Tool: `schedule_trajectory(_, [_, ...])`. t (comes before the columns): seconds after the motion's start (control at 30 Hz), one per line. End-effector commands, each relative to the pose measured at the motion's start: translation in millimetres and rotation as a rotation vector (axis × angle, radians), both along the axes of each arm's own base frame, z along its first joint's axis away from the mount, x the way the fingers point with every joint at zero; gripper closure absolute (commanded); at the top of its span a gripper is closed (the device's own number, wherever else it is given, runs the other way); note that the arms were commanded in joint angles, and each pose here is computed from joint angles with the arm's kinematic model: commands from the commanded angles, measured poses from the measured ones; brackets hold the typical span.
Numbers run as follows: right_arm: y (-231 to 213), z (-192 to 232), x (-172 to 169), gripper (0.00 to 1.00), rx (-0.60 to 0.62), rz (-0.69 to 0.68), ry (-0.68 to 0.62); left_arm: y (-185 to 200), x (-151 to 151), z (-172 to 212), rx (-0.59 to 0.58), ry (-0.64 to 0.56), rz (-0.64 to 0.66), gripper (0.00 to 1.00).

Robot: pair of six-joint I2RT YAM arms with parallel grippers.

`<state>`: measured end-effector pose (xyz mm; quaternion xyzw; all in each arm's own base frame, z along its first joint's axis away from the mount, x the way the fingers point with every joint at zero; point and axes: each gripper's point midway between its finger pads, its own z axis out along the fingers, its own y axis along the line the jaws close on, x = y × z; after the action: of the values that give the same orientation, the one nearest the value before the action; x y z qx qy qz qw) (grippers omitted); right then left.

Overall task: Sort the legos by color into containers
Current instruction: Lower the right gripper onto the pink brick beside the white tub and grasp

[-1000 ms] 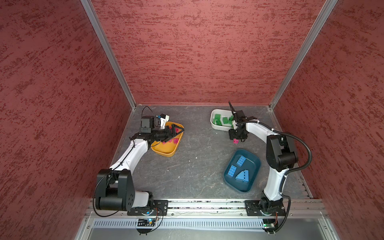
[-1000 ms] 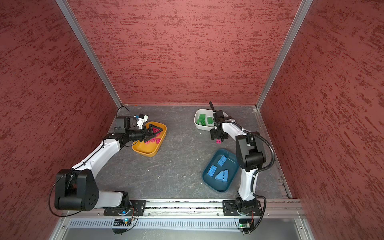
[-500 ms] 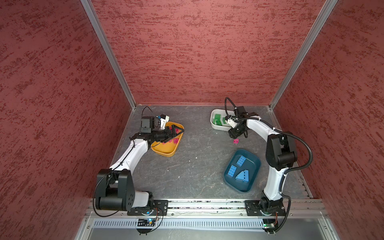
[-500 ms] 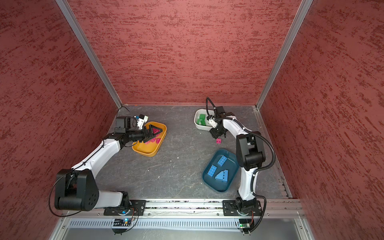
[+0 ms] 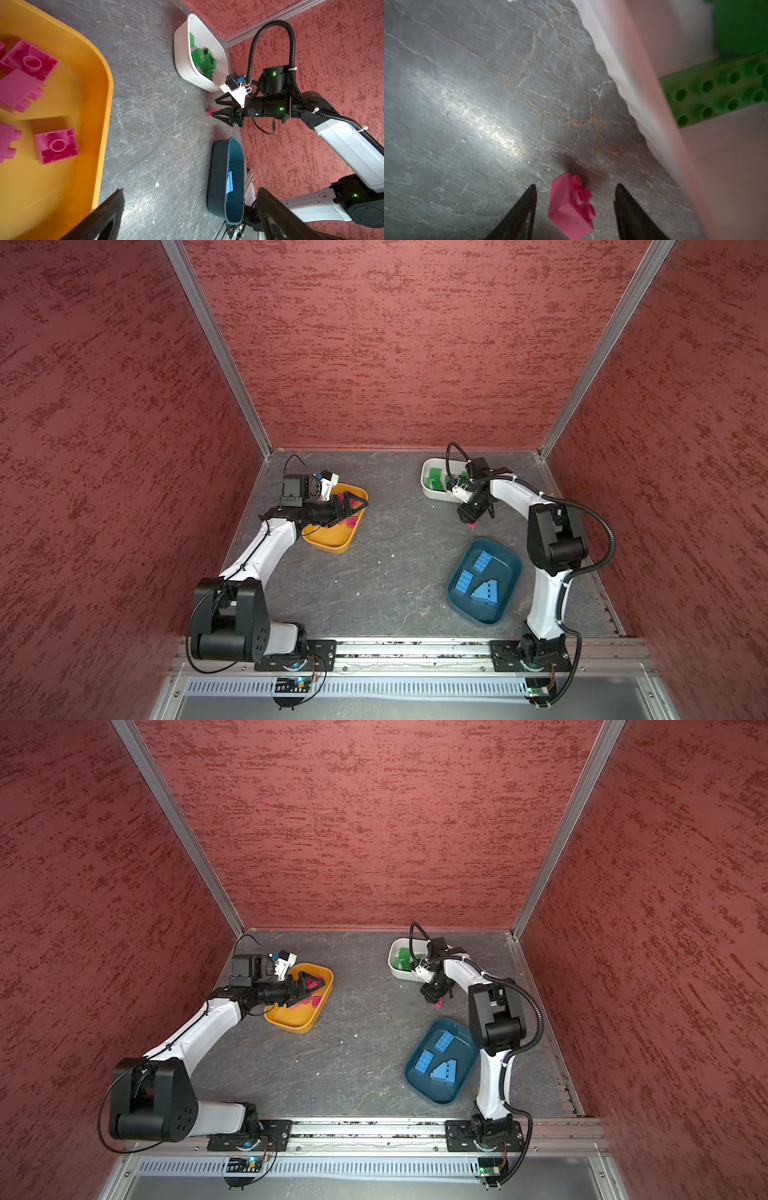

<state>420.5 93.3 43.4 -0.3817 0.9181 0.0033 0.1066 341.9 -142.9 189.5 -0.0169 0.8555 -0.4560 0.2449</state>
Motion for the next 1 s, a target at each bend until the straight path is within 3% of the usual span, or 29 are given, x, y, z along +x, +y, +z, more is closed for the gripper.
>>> schedule_trajectory(0.0, [-4, -10, -1, 0.40, -0.016, 0.036, 0.004, 2, -3, -5, 0.012, -0.001, -0.004, 0.01])
schedule_trajectory(0.53, [-10, -18, -17, 0.63, -0.039, -0.008, 0.075, 1, -4, -5, 0.015, -0.002, -0.016, 0.00])
schedule_trajectory(0.8, [-8, -12, -15, 0.84, -0.025, -0.028, 0.083, 1, -3, -3, 0.013, -0.004, -0.019, 0.01])
schedule_trajectory(0.97, [-8, 2, -8, 0.86, -0.017, -0.054, 0.052, 1, -1, -1, 0.012, -0.006, -0.021, 0.01])
